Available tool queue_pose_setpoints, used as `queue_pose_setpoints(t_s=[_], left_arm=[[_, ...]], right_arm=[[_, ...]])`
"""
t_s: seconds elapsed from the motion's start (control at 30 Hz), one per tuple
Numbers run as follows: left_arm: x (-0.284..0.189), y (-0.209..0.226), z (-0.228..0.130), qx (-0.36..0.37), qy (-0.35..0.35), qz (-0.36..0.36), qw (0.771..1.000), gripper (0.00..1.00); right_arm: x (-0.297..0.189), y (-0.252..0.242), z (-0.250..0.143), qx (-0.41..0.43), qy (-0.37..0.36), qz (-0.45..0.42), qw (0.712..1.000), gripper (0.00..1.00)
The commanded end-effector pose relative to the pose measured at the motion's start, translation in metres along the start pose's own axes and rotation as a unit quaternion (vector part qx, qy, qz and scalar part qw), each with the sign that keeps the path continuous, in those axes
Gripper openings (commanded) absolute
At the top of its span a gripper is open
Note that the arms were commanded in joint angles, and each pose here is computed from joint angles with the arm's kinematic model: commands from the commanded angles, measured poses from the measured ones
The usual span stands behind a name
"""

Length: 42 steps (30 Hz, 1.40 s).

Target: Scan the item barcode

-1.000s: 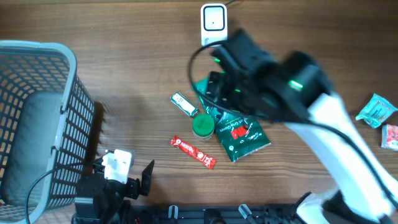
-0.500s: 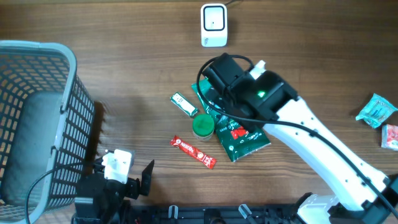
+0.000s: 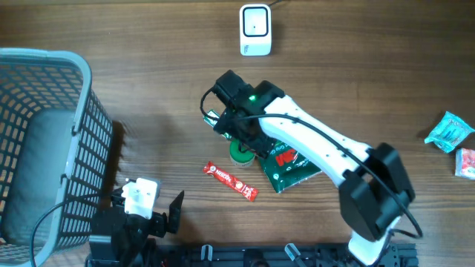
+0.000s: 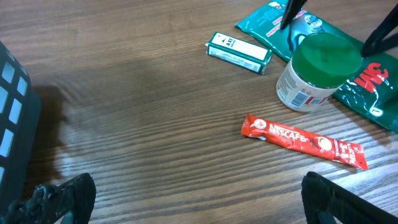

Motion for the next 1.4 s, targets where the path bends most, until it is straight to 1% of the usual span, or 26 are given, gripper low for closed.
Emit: queue_pose_setpoints(t_s=[0.0,0.1,0.13,0.2,0.33,0.43,0.47,0.53,0.63,0.67,0.77,0.8,0.83,0.87,0.93,0.97,1.07,1.1,1.17,1.2,1.37], left_arm=[[0.0,-0.001,0.001,-0.003,-0.004,-0.002,1.0,1.0],[0.0,-0.001,0.001,-0.003,-0.005,-0.002,1.0,1.0],[0.0,-0.001,0.001,-0.003,-0.004,-0.002,1.0,1.0],[0.0,-0.001,0.001,-0.003,-0.004,-0.002,1.0,1.0],[0.0,-0.001,0.001,-0.003,-0.004,-0.002,1.0,1.0],[0.0,-0.001,0.001,-0.003,-0.004,-0.002,1.0,1.0],[0.0,-0.001,0.001,-0.003,-0.005,-0.002,1.0,0.99],[0.0,-0.001,0.001,-0.003,-0.004,-0.002,1.0,1.0],[0.0,-0.001,0.001,-0.003,-0.004,-0.002,1.0,1.0],[0.0,-0.001,0.001,-0.003,-0.004,-0.002,1.0,1.0],[0.0,-0.001,0.001,-0.003,-0.005,-0.002,1.0,1.0],[0.0,-0.001,0.001,-0.003,-0.004,-0.002,1.0,1.0],[0.0,-0.001,0.001,-0.003,-0.004,-0.002,1.0,1.0],[0.0,-0.001,0.001,-0.003,-0.004,-0.002,1.0,1.0],[0.0,-0.001,0.001,-0.003,-0.004,-0.002,1.0,1.0],[0.0,-0.001,0.001,-0.003,-0.004,-0.002,1.0,1.0],[0.0,-0.001,0.001,-0.003,-0.004,-0.002,1.0,1.0],[0.0,-0.001,0.001,-0.003,-0.004,-0.002,1.0,1.0],[0.0,-0.001,0.001,-0.003,-0.004,-0.002,1.0,1.0],[0.0,-0.001,0.001,-0.003,-0.004,-0.002,1.0,1.0],[0.0,-0.001,0.001,-0.003,-0.004,-0.002,1.0,1.0]], right_arm=[[0.029,-0.005,-0.011,-0.009,0.043,-0.031,0.999,1.0],[0.042,-0.009,-0.011,-0.007,0.049,-0.047,0.998,1.0],[0.044,-0.01,-0.011,-0.007,0.049,-0.05,0.998,0.99],[0.05,-0.012,-0.011,-0.009,0.05,-0.058,0.997,0.93],[0.067,-0.02,-0.011,-0.007,0.053,-0.077,0.996,0.92],[0.074,-0.029,-0.011,-0.006,0.053,-0.091,0.994,0.89],[0.074,-0.028,-0.01,-0.006,0.052,-0.089,0.995,0.87],[0.074,-0.028,-0.011,-0.006,0.054,-0.089,0.995,0.76],[0.074,-0.027,-0.011,-0.02,0.054,-0.086,0.995,0.69],[0.074,-0.027,-0.012,-0.024,0.058,-0.086,0.994,0.65],[0.066,-0.02,-0.027,-0.091,0.144,-0.049,0.984,0.63],[0.057,-0.023,-0.028,-0.108,0.186,-0.037,0.976,0.64],[0.043,-0.029,-0.025,-0.117,0.237,-0.026,0.964,0.62],[0.032,-0.032,-0.023,-0.119,0.272,-0.012,0.955,0.61],[0.003,-0.031,-0.024,-0.133,0.36,0.056,0.922,0.61],[-0.007,-0.034,-0.02,-0.13,0.386,0.077,0.91,0.61],[-0.024,-0.059,-0.012,-0.118,0.418,0.062,0.898,0.6],[-0.028,-0.064,-0.011,-0.117,0.426,0.06,0.895,0.58],[-0.035,-0.071,-0.012,-0.115,0.441,0.055,0.889,0.57],[-0.038,-0.069,-0.013,-0.122,0.443,0.067,0.886,0.55],[-0.048,-0.066,-0.014,-0.132,0.436,0.086,0.886,0.55]])
Point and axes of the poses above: each gripper's point midway between its finger pads, its own x axis out along the fingers, its own y axis along the line the jaws close on, z = x × y, the point moved 1 cm from there along -x, back along the fingers, and after that the axes turned 7 degrees about x, right-handed, at the moved point
